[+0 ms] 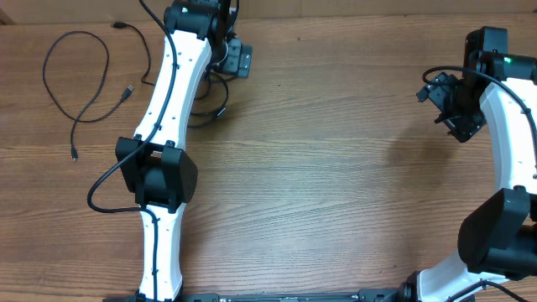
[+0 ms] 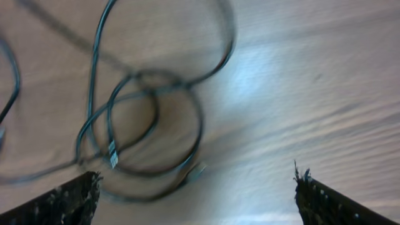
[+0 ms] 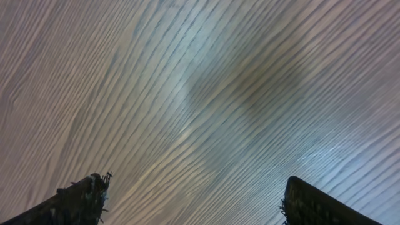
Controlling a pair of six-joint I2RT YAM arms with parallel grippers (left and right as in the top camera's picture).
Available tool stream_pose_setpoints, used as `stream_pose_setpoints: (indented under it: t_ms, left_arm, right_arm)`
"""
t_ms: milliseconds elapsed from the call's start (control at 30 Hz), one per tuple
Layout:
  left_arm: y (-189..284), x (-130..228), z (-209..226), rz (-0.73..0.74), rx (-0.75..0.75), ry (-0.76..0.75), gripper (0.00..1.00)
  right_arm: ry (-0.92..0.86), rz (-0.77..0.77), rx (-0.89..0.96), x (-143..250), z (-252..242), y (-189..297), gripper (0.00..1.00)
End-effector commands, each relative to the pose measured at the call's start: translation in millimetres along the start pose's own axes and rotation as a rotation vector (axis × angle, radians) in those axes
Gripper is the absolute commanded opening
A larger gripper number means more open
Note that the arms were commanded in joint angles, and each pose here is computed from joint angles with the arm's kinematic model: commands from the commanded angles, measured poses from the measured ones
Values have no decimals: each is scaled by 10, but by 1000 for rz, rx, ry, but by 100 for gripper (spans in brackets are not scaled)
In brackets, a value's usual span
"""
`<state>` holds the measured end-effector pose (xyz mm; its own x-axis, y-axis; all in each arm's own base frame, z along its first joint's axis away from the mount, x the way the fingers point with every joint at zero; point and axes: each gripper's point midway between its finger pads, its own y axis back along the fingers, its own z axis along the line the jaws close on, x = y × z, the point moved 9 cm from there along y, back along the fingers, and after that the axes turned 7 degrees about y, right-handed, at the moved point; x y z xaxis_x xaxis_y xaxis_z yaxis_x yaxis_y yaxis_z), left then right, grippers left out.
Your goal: Untangle cables
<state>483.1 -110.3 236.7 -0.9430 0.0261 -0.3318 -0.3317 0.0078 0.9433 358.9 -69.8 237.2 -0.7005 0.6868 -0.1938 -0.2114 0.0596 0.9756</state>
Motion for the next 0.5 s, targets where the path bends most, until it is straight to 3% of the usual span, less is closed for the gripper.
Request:
stream_pose_setpoints:
  t_ms: [0,167,467]
  left_arm:
    - [34,144,149,90,-68,109,100]
    - [61,324,251,187,-148,549,100]
    - [-200,515,484,254,-302,1135,99]
  right_arm:
    - [8,-41,33,-31,-10,14,91]
    - [7,-57,22,-56,7,15,92]
    - [10,-59,21,-60,9,15,94]
